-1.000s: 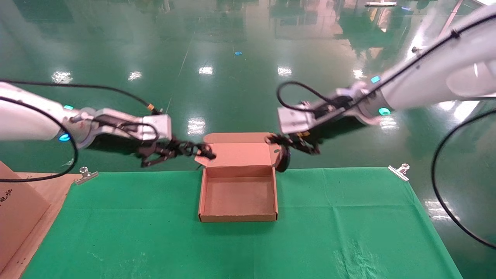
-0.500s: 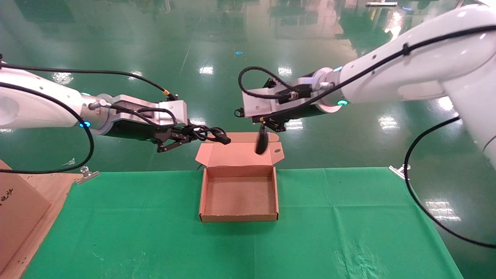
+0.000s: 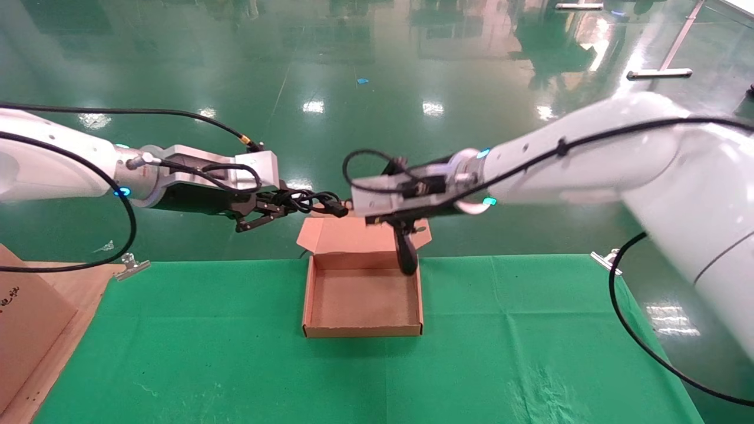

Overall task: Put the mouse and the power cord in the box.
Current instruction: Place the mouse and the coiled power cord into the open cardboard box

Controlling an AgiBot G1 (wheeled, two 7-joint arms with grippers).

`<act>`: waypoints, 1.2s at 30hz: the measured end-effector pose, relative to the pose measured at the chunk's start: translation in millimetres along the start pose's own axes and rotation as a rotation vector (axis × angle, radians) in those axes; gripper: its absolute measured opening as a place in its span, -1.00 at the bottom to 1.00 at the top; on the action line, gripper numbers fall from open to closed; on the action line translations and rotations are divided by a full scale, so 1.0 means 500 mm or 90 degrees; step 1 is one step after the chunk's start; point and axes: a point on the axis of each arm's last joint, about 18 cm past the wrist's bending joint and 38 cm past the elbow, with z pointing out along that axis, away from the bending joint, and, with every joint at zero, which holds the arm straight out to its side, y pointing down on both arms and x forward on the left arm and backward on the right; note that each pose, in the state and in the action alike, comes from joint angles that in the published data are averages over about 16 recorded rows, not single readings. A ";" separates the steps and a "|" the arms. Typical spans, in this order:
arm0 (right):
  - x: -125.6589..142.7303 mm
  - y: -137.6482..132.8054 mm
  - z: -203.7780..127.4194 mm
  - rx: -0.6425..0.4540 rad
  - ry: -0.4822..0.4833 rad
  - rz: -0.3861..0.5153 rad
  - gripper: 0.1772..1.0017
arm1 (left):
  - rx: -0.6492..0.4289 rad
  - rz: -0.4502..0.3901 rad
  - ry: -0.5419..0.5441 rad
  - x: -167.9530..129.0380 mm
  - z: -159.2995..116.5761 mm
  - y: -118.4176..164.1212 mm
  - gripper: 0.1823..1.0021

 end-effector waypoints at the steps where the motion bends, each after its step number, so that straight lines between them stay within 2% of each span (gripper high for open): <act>1: -0.007 -0.003 0.005 0.002 -0.002 0.001 -0.81 | 0.001 -0.001 0.000 0.000 -0.001 0.001 -0.63; 9: -0.044 -0.027 0.037 0.013 -0.009 0.010 -0.81 | 0.004 -0.001 0.003 0.011 -0.004 0.015 -0.63; 20: -0.042 -0.036 0.042 0.010 -0.002 0.020 -0.81 | -0.007 -0.007 0.006 0.039 0.027 0.033 -0.63; 28: -0.020 -0.011 0.028 -0.015 0.007 0.026 -0.82 | 0.003 -0.017 0.019 0.085 0.088 0.020 -0.63; 36: 0.020 0.031 -0.005 -0.049 0.019 0.028 -0.88 | 0.024 -0.007 0.061 0.176 0.175 -0.006 -0.64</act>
